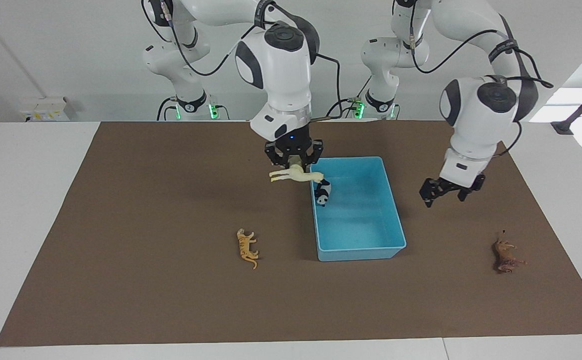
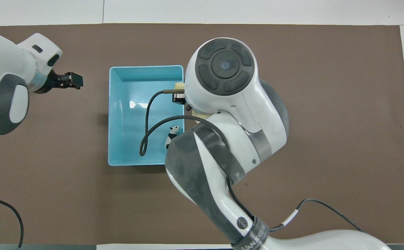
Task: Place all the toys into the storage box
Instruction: 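Release the cream horse in the box while the left gripper reaches the brown horse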
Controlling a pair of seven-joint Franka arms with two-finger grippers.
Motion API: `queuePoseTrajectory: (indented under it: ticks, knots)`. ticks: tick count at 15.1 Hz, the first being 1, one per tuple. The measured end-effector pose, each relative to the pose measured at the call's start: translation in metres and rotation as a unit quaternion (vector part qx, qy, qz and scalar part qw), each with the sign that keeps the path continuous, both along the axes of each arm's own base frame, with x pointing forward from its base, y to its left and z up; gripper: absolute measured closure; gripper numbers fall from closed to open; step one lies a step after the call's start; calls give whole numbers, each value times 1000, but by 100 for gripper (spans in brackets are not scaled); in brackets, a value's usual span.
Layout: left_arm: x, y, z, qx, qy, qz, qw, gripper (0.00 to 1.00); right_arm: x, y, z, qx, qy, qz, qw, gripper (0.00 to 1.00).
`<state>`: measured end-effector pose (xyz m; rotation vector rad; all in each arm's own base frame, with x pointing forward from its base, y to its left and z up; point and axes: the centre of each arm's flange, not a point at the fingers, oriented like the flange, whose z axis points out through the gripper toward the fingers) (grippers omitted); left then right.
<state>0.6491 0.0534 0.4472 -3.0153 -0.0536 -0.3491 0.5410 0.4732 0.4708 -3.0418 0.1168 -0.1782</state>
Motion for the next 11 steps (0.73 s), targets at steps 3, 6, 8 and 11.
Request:
queuePoseTrajectory:
  ticks: [3, 6, 8, 11]
  knots:
    - [13, 48, -36, 7, -23, -10, 1000, 0, -7, 50, -94, -12, -9, 9, 1000, 58]
    - [33, 68, -76, 19, -43, -23, 999, 0, -9, 67, -136, -11, -10, -10, 1000, 59]
    - [42, 93, -97, 34, -46, -35, 998, 0, -10, 69, -129, -12, -2, -49, 999, 44]
    - [48, 106, -125, 36, -57, -41, 997, 0, 0, 59, -85, -28, 10, -83, 996, 14]
